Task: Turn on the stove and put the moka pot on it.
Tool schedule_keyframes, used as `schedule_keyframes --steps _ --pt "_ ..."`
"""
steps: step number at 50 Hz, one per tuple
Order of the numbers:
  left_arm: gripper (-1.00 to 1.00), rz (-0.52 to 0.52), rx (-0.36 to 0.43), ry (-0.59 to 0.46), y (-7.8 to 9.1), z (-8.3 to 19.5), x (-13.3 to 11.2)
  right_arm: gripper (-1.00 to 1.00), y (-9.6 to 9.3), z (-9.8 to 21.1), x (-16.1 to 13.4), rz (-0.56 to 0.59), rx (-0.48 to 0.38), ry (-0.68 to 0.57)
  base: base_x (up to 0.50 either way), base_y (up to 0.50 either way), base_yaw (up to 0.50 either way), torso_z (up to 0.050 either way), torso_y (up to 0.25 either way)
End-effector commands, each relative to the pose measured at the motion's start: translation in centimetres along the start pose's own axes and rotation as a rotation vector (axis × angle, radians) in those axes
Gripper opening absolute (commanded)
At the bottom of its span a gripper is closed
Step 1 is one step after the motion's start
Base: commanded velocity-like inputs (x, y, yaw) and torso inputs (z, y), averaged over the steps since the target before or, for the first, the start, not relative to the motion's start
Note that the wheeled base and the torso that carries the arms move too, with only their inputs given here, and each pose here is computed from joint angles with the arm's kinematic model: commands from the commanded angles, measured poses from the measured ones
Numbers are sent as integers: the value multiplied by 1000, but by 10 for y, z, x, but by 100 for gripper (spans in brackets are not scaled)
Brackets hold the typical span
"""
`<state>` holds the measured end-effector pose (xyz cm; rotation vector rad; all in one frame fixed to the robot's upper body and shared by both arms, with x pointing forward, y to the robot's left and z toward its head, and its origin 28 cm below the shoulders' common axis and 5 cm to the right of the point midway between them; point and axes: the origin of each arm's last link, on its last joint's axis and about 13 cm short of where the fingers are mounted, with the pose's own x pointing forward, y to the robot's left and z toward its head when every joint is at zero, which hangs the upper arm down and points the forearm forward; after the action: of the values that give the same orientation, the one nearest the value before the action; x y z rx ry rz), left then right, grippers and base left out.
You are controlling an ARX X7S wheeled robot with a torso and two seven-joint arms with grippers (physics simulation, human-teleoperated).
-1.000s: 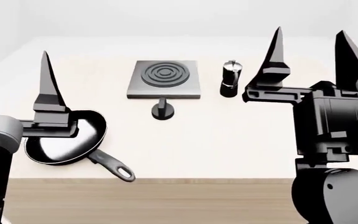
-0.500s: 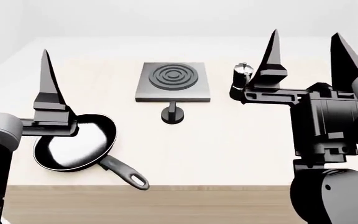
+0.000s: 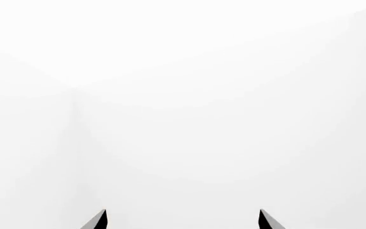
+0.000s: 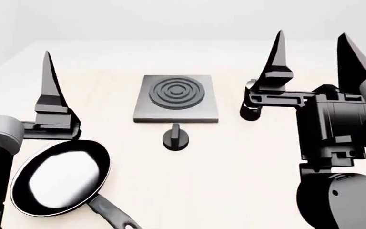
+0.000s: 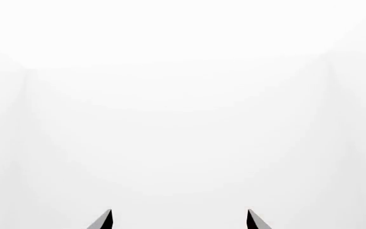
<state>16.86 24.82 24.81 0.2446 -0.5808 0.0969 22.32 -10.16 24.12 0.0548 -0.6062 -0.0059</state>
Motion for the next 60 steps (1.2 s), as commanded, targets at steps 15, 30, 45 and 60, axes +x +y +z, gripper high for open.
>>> schedule_keyframes --steps 15,30,45,60 --pt "100 -2 4 13 0 -1 -1 100 2 0 -2 13 7 -9 328 0 0 0 1" --pt "100 -5 3 17 -1 -2 -1 100 2 5 1 14 7 -10 319 0 0 0 0" --pt "100 -9 2 24 -2 -4 -1 100 2 3 0 17 7 -8 317 0 0 0 1" --pt "100 -63 -51 104 -7 -18 2 100 2 -1 -4 8 8 -4 78 0 0 0 0"
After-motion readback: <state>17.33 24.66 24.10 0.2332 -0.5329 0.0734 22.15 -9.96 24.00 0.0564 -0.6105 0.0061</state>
